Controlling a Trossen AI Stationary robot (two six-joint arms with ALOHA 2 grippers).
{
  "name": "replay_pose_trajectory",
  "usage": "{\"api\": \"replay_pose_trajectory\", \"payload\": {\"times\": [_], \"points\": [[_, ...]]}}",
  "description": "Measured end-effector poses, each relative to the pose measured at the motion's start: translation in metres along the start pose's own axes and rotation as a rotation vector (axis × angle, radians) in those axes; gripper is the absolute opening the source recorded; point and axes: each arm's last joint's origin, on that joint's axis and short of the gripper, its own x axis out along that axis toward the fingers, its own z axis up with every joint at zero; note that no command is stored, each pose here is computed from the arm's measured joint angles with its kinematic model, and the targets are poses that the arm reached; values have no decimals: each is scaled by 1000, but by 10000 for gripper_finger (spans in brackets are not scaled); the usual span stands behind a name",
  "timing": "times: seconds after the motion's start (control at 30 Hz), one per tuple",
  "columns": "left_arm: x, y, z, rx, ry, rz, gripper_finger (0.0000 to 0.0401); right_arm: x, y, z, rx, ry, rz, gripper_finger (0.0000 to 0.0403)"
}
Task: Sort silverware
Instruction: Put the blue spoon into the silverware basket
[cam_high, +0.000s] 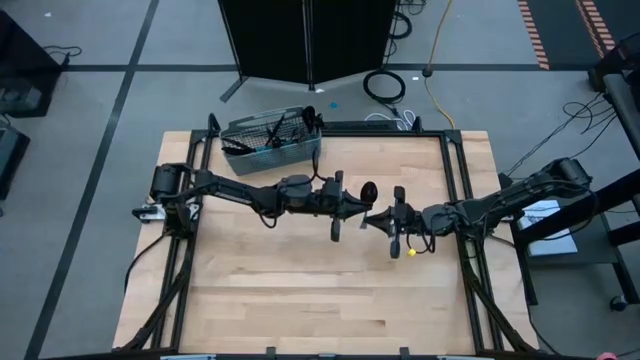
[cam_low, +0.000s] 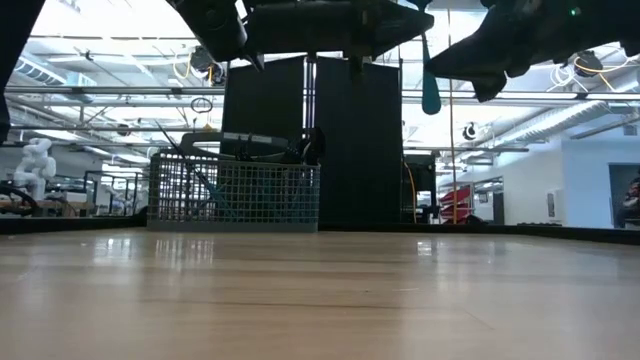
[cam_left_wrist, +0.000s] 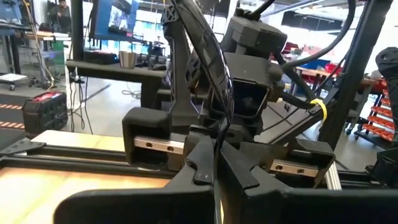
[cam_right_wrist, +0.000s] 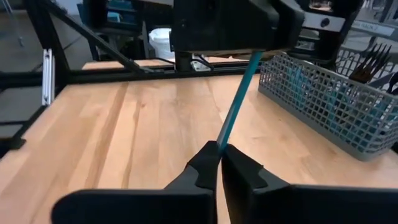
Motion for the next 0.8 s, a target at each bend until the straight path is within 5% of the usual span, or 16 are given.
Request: {"api": "replay_pose_trajectory", "payload": {"times": [0.47,0.8], "points": [[-5,20,4,-4,28,86,0,-7,-5,5,-89,-21,-76,157],[-57,105,57,167,57,536,0,-28,-15,9,-80,15,-141,171]]}}
